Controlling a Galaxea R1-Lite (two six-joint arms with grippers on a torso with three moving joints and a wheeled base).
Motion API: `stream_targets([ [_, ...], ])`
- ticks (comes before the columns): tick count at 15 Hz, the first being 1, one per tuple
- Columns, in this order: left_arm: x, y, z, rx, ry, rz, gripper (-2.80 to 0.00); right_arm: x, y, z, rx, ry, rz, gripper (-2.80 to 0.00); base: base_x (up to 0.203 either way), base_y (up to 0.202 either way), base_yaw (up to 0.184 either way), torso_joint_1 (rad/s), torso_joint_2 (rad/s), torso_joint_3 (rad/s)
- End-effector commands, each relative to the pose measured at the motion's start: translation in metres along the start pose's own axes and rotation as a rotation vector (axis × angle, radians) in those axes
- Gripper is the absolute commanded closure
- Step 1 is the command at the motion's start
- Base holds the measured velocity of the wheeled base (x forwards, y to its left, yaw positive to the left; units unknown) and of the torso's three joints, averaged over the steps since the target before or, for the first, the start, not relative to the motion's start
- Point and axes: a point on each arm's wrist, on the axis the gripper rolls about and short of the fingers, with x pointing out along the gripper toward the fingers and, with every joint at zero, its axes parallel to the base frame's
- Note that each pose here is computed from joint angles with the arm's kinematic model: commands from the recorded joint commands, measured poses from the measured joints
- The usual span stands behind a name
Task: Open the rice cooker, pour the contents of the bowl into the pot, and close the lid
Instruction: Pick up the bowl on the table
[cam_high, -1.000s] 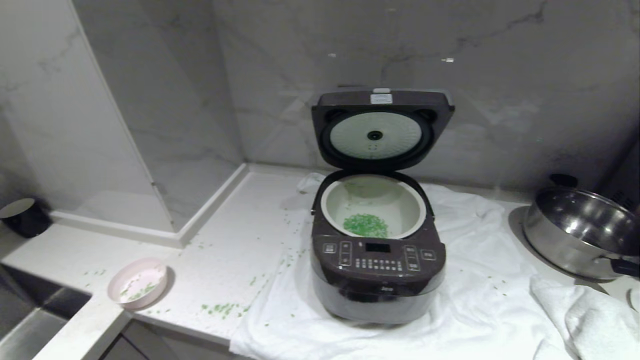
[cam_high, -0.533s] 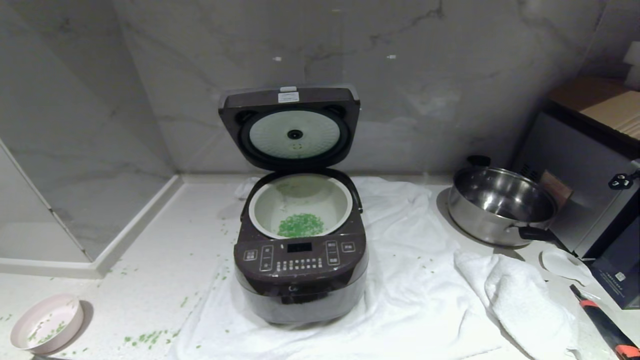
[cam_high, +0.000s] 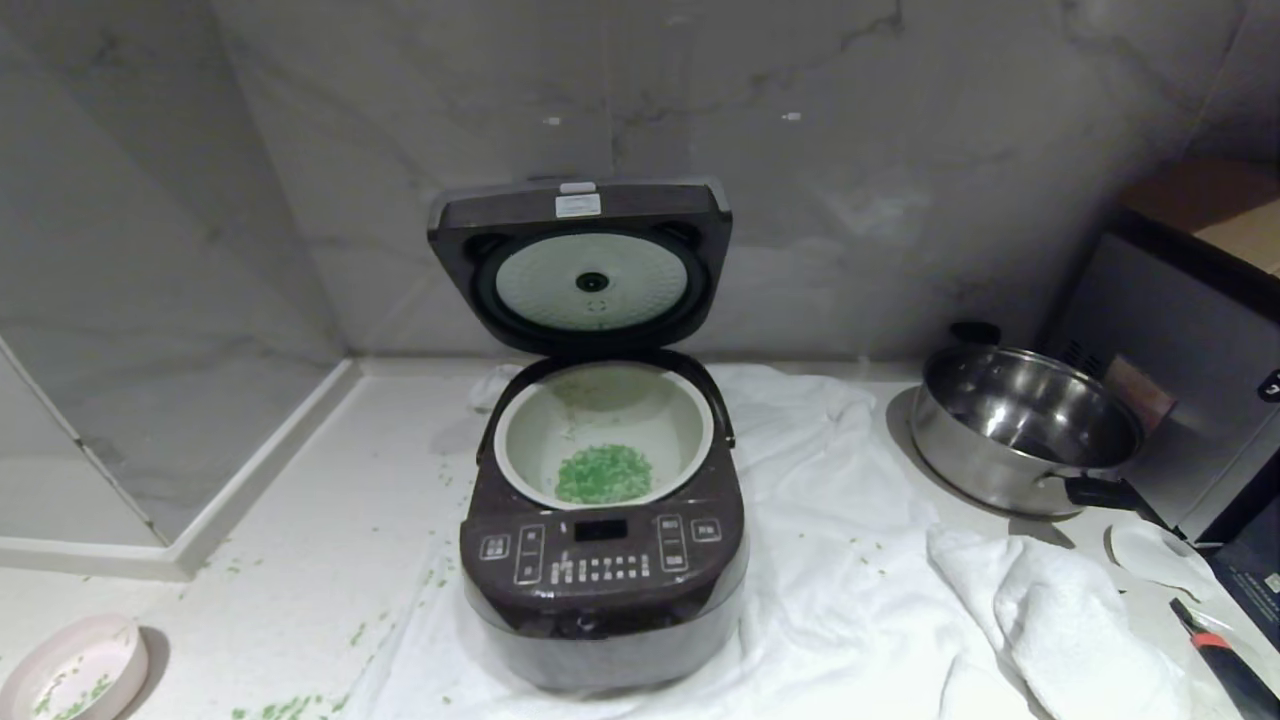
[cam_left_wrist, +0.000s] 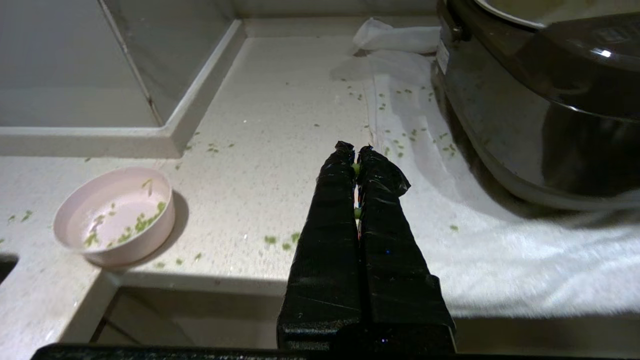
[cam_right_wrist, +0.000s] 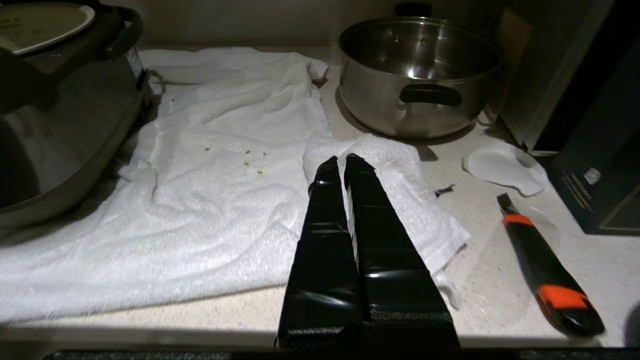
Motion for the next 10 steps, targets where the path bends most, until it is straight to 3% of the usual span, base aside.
stream_targets([
  [1, 0.0000, 0.0000, -0.0004, -0.005, 0.000, 0.002, 0.00, 0.0002, 0.0000, -0.0003, -0.001, 0.001, 0.000, 0.00, 0.204, 0.000, 0.004, 0.012, 0.01, 0.002],
  [4, -0.0001, 0.0001, 0.0001, -0.035, -0.002, 0.006, 0.00, 0.0002, 0.0000, -0.0005, -0.001, 0.002, 0.000, 0.00, 0.153, 0.000, 0.003, 0.009, 0.01, 0.001],
  [10, -0.0001, 0.0001, 0.0001, -0.035, -0.002, 0.006, 0.00, 0.0002, 0.0000, -0.0003, -0.001, 0.001, 0.000, 0.00, 0.000, 0.000, 0.000, 0.000, 0.00, 0.000],
])
